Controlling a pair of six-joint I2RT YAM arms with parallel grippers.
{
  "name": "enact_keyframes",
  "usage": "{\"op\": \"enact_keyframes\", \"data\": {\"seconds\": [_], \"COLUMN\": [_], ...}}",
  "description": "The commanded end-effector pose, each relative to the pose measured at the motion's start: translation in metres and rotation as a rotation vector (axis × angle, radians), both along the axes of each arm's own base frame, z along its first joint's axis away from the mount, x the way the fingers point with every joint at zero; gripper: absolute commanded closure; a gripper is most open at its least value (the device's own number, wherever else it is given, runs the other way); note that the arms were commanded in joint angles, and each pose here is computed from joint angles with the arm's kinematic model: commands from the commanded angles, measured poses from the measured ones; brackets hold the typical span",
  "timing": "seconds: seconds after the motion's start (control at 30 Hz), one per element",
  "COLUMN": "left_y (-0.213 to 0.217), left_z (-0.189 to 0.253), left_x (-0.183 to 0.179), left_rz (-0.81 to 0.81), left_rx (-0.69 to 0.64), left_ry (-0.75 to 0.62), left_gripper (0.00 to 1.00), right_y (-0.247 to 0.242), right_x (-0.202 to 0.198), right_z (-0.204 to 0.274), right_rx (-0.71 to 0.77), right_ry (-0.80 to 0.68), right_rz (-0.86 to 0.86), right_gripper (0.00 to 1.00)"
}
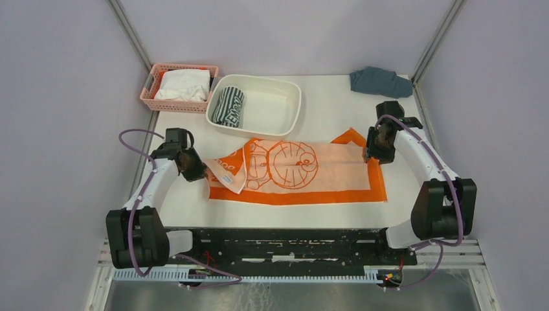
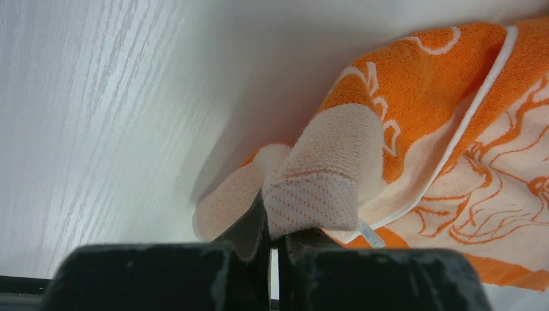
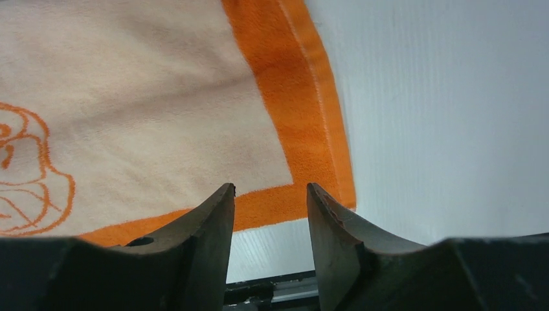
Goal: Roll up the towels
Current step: Flatten out the towel at the center of the board.
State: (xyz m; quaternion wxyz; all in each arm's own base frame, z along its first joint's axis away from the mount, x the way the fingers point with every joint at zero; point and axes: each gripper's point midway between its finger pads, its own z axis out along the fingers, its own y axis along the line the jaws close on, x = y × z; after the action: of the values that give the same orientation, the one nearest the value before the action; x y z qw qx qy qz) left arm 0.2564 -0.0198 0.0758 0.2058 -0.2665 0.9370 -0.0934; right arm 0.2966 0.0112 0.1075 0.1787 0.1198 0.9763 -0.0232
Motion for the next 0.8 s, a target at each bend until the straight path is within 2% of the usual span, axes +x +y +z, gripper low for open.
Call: {"op": "enact_keyframes", "data": {"seconds": [0.0, 0.17, 0.4, 0.77], "left_y": [0.016, 0.022, 0.033, 0.038], "left_z": [0.013, 0.012, 0.000, -0.004], "left_x": [0.029, 0.037, 0.045, 0.061], "left_rz": [0.046, 0.056, 0.069, 0.078], "left_rx": [0.067, 0.096, 0.151, 0.166], "left_ry": [-0.083, -0.094, -0.081, -0.067], "left_gripper": [0.97, 0.97, 0.97, 0.96], "right_y": [-0.023, -0.033, -0.044, -0.047], "right_x": [-0.014, -0.050, -0.091, -0.096], "right_z": [-0.006, -0.031, -0.059, -0.085], "right_rx": [0.011, 0.072, 0.138, 0.179], "right_ry": [-0.031, 0.011, 0.091, 0.151], "right_rz": [-0.139, -0.268, -0.442, -0.528], "right_gripper": [0.47, 0.42, 0.42, 0.45]}}
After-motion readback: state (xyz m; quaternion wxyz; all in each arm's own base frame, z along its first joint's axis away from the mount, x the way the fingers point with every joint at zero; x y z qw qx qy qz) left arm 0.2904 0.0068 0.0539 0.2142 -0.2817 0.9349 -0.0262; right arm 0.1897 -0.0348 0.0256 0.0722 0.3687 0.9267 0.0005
